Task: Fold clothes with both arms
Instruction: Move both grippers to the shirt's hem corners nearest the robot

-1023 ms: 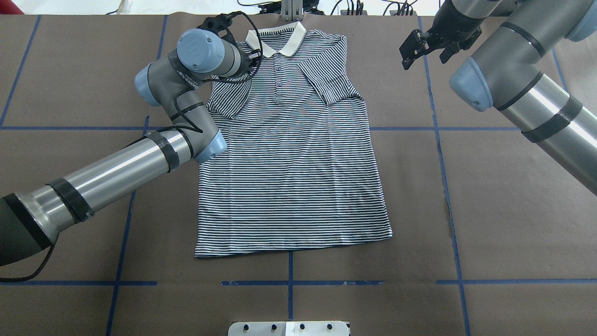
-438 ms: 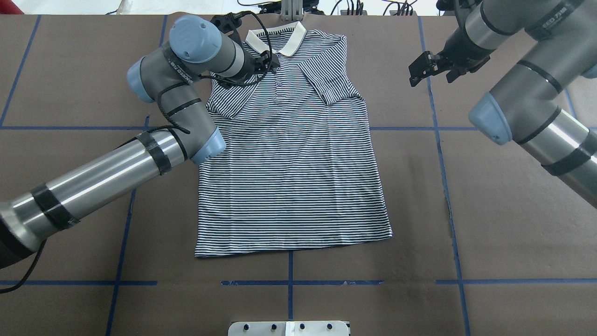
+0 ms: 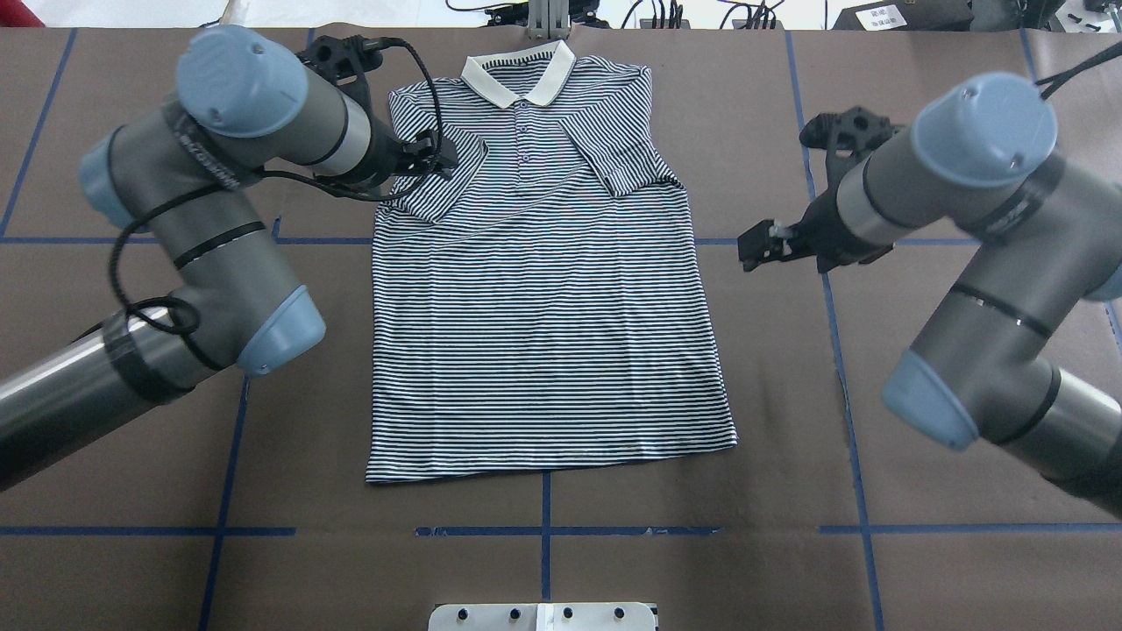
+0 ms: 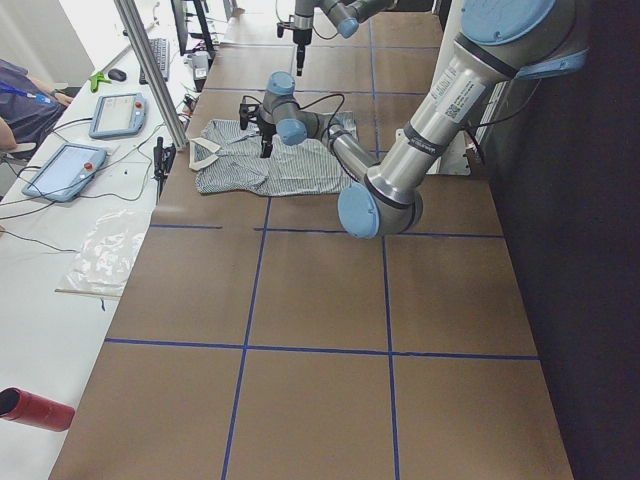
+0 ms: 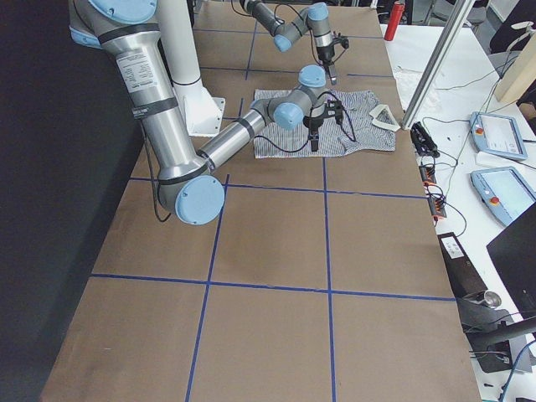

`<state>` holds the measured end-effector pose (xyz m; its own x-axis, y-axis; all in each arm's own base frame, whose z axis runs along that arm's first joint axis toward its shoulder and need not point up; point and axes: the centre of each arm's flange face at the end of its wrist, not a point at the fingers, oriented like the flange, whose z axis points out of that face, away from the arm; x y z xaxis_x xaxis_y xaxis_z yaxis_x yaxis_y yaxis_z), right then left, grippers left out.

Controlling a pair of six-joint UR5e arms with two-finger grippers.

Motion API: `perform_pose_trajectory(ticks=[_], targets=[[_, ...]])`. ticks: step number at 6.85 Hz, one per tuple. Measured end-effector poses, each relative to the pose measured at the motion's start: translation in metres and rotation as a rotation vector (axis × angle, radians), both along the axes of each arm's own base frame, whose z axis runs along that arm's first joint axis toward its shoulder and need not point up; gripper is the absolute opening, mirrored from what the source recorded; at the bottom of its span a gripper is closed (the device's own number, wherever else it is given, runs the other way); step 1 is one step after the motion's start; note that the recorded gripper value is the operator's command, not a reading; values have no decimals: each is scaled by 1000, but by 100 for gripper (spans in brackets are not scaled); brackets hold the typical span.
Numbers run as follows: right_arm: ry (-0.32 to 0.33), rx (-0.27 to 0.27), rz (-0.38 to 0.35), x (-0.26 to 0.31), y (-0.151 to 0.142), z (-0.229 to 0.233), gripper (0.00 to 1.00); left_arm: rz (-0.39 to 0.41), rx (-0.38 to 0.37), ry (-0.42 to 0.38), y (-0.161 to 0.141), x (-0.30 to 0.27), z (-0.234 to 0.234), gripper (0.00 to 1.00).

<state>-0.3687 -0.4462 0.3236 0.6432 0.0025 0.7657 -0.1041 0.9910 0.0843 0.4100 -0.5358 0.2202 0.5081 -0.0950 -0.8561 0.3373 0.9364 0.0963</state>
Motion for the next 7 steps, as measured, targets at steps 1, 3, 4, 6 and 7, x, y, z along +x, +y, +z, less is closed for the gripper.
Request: perform_pose_trajectory(ticks=[1,3,4,6,7], targets=[[15,-37,17,-37,45,7,100,10,8,-12,24,-25,-10,100],[20,-67,42,-85,105,16,100,17,21,-9,42,-41,-24,100],[27,-73,36,-94,118,21,100,18,24,-6,44,-42,-26,100],[52,-89,20,-106,126,32,98,19,32,3,47,-44,-33,100],[63,-95,16,-110,127,36,96,20,35,6,47,-44,-35,100]])
